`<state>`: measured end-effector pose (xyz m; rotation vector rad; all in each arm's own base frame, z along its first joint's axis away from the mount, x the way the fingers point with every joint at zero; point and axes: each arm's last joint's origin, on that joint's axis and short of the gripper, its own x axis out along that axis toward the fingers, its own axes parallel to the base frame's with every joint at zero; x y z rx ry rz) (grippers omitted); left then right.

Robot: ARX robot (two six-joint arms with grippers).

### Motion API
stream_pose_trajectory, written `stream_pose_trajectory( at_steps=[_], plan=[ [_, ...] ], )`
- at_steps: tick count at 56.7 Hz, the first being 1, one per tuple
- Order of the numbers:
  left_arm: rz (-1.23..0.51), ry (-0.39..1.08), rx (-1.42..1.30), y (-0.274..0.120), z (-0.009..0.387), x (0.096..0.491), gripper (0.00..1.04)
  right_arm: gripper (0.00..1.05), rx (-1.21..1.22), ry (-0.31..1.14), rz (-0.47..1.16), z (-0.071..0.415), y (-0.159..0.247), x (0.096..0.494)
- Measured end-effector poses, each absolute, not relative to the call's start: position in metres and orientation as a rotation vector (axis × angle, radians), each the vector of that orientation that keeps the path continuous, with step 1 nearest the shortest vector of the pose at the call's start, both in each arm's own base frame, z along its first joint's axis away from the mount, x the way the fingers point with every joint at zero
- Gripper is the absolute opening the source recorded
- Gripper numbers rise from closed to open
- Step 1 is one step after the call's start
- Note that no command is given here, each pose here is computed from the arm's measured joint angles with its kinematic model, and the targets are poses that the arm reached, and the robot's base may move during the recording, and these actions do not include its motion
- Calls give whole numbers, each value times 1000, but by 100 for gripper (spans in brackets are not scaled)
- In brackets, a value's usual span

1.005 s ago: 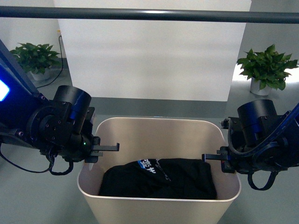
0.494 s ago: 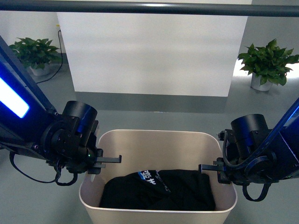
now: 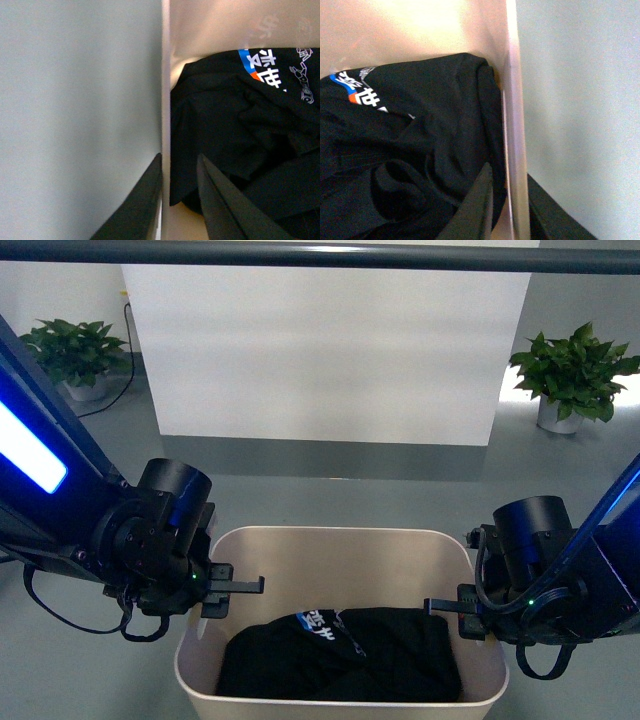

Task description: Move hamper under clothes hanger

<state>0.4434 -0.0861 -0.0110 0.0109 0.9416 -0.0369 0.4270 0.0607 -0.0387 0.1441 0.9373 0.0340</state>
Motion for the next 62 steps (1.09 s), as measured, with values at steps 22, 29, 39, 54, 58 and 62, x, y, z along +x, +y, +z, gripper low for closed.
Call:
stream_pose_trajectory(
  at_steps=[22,29,39,54,58,62],
  plan=[
    [-50,772,-35,-83,62,466,100,93,120,785,39,21,59,441],
    [-44,662,-32,-77,107,477,98,96,107,706,30,56,55,445],
    [-58,506,-6,-74,171,484,98,97,79,569,15,116,47,445],
    [-105,332,45,-80,248,466,98,97,32,382,1,198,40,417],
    [-123,305,67,-85,259,451,98,97,16,346,1,213,42,402],
    [-135,293,84,-90,263,438,98,97,8,324,-1,220,45,388]
  ],
)
